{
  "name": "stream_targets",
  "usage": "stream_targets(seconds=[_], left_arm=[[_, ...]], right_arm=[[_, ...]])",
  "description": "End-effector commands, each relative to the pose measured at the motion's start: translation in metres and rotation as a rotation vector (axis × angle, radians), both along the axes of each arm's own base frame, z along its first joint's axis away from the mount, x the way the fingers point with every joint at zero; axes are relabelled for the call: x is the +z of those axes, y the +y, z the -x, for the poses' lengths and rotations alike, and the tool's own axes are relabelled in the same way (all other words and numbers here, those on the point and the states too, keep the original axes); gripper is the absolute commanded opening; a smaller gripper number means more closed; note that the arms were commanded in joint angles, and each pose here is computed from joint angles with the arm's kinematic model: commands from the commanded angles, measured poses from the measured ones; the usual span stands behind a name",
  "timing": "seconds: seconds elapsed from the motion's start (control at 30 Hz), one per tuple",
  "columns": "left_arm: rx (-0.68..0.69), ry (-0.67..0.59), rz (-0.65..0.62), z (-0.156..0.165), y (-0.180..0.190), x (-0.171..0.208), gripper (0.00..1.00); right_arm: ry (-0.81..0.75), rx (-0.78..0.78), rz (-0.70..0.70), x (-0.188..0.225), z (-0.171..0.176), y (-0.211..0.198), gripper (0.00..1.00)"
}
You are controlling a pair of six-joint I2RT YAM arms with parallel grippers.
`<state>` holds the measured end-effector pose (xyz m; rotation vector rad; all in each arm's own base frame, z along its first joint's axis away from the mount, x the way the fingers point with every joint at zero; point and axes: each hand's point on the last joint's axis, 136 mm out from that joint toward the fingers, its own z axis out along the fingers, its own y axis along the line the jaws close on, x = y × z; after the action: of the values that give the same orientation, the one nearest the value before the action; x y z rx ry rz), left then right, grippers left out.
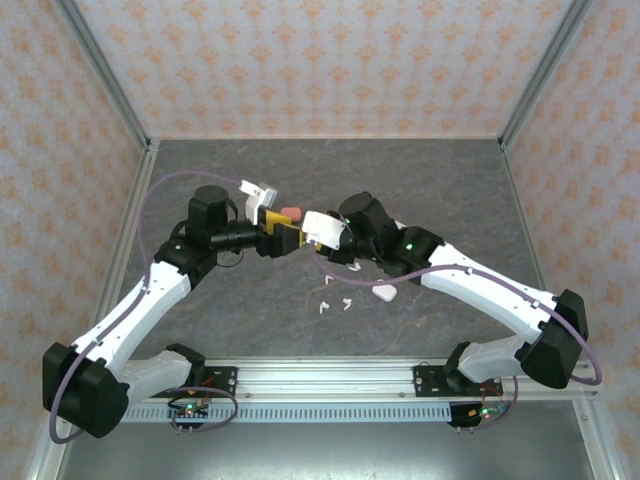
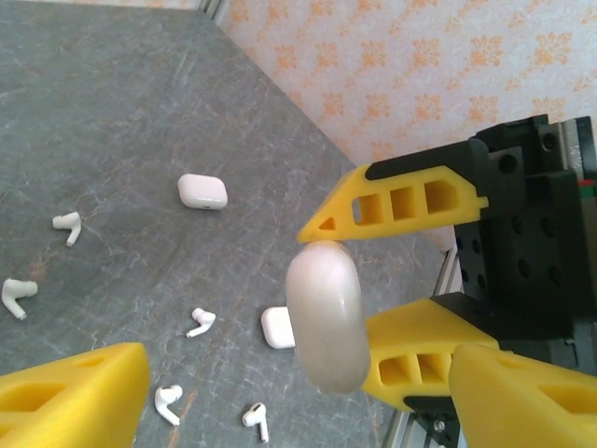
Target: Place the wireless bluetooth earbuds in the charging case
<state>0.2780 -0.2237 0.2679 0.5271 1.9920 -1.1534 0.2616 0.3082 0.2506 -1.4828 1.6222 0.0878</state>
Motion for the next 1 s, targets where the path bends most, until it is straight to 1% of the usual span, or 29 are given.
stream_targets(seconds=[0.0, 0.23, 0.43, 0.5, 0.57, 0.63, 0.83, 0.97], left_arm=[[-0.044, -0.054, 0.049, 0.0, -0.011, 0.023, 0.77], [-0.097, -0.028, 0.065, 0.003, -0.023, 0.017, 0.56], [-0.134, -0.02, 0.069, 0.007, -0.03, 0.014, 0.44], [-0.142, -0.02, 0.07, 0.008, -0.031, 0.015, 0.38], [-0.142, -0.024, 0.069, 0.009, -0.031, 0.015, 0.29], [-0.138, -0.028, 0.067, 0.009, -0.03, 0.015, 0.25], [-0.123, -0.051, 0.074, 0.008, -0.029, 0.019, 0.25], [-0.119, -0.06, 0.083, 0.007, -0.031, 0.021, 0.35]], right_arm=[[-0.053, 0.008, -0.069, 0.029, -0.001, 0.008, 0.42], [-0.062, -0.015, -0.075, 0.031, -0.006, 0.01, 0.42], [-0.063, -0.036, -0.082, 0.032, -0.009, 0.01, 0.42], [-0.062, -0.039, -0.085, 0.032, -0.01, 0.01, 0.42], [-0.057, -0.038, -0.088, 0.032, -0.009, 0.01, 0.43], [-0.048, -0.034, -0.089, 0.032, -0.007, 0.01, 0.44], [-0.02, -0.018, -0.07, 0.026, -0.001, 0.007, 0.46], [-0.004, -0.002, -0.066, 0.022, 0.002, 0.008, 0.45]])
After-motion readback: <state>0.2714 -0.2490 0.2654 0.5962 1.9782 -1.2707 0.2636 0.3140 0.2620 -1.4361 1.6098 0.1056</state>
